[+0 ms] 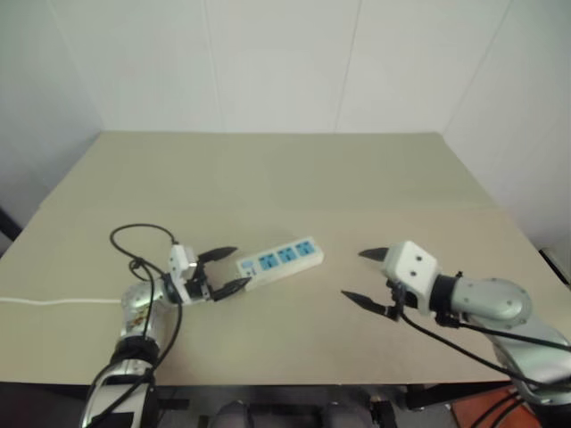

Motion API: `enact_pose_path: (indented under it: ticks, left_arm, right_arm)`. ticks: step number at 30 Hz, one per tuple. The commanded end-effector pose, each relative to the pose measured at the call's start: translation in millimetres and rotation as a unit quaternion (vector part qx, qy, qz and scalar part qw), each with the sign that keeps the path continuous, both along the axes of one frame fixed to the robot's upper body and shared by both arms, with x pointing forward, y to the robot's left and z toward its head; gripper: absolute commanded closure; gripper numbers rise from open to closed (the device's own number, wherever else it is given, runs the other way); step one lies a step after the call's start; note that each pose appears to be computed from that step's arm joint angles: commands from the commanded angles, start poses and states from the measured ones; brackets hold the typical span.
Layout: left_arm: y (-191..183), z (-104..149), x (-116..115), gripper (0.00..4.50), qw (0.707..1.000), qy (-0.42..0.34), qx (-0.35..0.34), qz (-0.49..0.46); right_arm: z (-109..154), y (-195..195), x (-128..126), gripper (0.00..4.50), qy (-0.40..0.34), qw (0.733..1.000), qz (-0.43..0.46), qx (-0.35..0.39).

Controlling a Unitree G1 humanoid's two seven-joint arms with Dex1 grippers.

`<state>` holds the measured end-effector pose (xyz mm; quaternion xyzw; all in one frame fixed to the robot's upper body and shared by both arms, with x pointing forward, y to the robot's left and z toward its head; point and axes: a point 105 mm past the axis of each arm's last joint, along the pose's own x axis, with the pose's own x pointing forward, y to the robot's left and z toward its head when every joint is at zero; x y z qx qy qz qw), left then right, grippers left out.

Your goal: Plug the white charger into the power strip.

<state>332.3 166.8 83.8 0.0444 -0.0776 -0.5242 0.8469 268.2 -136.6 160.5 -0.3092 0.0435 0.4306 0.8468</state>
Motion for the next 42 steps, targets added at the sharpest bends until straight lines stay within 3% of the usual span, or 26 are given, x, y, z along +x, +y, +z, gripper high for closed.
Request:
enact_pose_path:
  ticks: [1,12,22,27,35,42]
  left_arm:
    - [-6.5,-0.1,-2.2,0.03,1.0,-0.004,-0.006,-0.009]
    - [-6.9,-12.7,1.2,0.03,1.0,0.006,0.023,0.014]
    - [-12.7,-20.7,-4.7,0.03,0.997,0.061,0.026,-0.024]
    - [-11.3,-29.7,-5.1,1.36,0.996,0.073,0.049,-0.015]
    - [-12.8,-31.6,-0.4,1.36,0.997,0.039,0.062,0.019]
    - [-18.6,-14.6,-14.4,1.36,0.993,0.068,0.036,-0.087]
  right_arm:
    - [12.2,-0.7,0.9,0.0,-0.03,1.0,-0.004,-0.002]
    - [11.5,-1.8,1.2,0.0,-0.032,0.999,-0.01,-0.003]
    - [10.0,-3.4,1.5,0.0,-0.033,0.999,-0.015,-0.006]
    - [10.9,-3.0,2.9,0.0,-0.038,0.999,-0.017,-0.006]
    - [10.9,-2.6,4.1,0.0,-0.042,0.999,-0.018,-0.006]
    - [18.6,-6.5,8.0,0.0,-0.054,0.998,-0.028,-0.007]
